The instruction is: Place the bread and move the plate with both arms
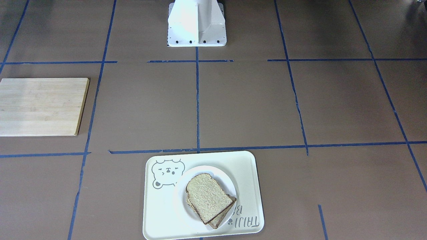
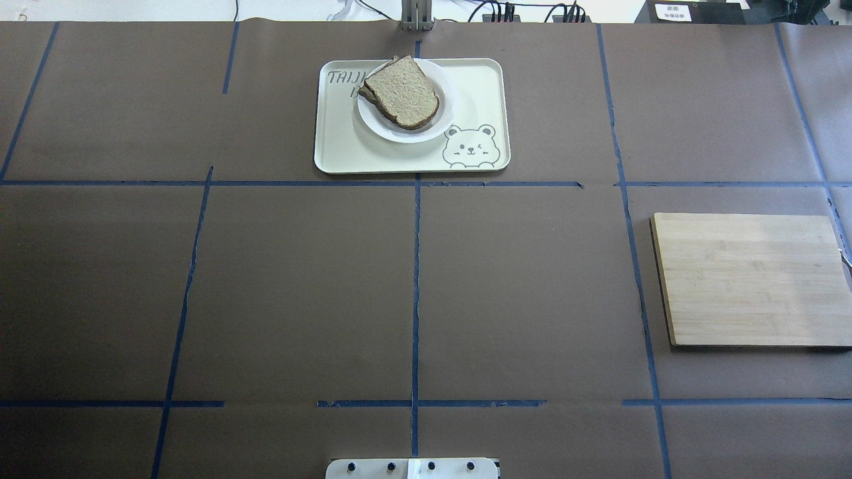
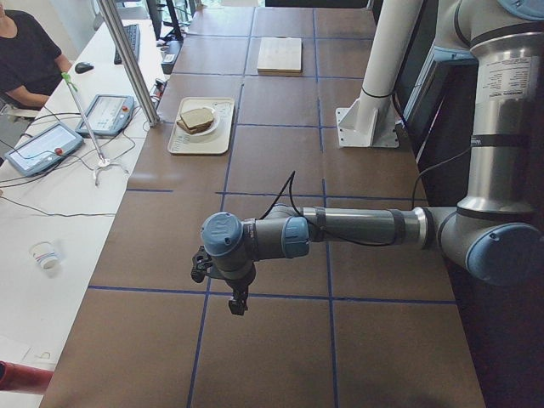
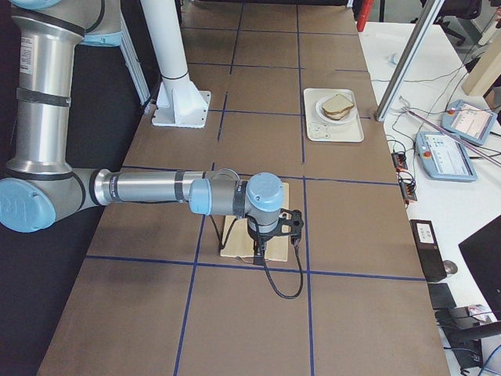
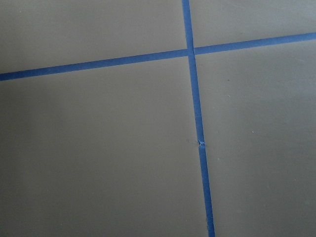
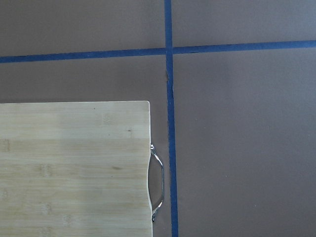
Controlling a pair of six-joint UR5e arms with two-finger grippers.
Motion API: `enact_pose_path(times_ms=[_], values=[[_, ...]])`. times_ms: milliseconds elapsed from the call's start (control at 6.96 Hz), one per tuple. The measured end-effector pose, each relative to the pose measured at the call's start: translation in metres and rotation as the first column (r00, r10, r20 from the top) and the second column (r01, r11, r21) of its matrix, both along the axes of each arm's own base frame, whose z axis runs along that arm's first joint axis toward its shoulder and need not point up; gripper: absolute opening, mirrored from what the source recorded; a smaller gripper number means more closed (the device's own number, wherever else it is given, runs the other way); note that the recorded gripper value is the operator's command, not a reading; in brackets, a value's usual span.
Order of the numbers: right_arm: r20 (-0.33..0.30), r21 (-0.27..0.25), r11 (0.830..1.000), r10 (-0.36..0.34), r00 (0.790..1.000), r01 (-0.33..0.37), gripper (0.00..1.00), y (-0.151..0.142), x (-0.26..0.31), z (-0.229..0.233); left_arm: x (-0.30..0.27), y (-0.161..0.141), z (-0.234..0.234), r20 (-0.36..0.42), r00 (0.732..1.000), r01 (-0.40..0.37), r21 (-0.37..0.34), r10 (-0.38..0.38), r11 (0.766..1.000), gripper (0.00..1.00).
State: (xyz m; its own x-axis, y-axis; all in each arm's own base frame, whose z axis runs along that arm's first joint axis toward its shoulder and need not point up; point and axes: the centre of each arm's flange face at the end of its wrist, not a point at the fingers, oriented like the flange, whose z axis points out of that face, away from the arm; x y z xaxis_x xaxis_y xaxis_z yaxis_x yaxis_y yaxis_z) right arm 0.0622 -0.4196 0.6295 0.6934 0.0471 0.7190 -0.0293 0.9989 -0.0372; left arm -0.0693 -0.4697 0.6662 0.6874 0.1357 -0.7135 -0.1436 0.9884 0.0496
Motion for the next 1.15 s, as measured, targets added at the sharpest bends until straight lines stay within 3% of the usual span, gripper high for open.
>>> enact_pose_path(times_ms=[1149], values=[[0.000,-0.003,1.000,0.003,1.000,-0.003,1.00,0.0042,0.0011,0.0036,0.0000,-0.0009,-0.0002,0.000,1.000,0.000,0.004,0.000,1.000,1.00]])
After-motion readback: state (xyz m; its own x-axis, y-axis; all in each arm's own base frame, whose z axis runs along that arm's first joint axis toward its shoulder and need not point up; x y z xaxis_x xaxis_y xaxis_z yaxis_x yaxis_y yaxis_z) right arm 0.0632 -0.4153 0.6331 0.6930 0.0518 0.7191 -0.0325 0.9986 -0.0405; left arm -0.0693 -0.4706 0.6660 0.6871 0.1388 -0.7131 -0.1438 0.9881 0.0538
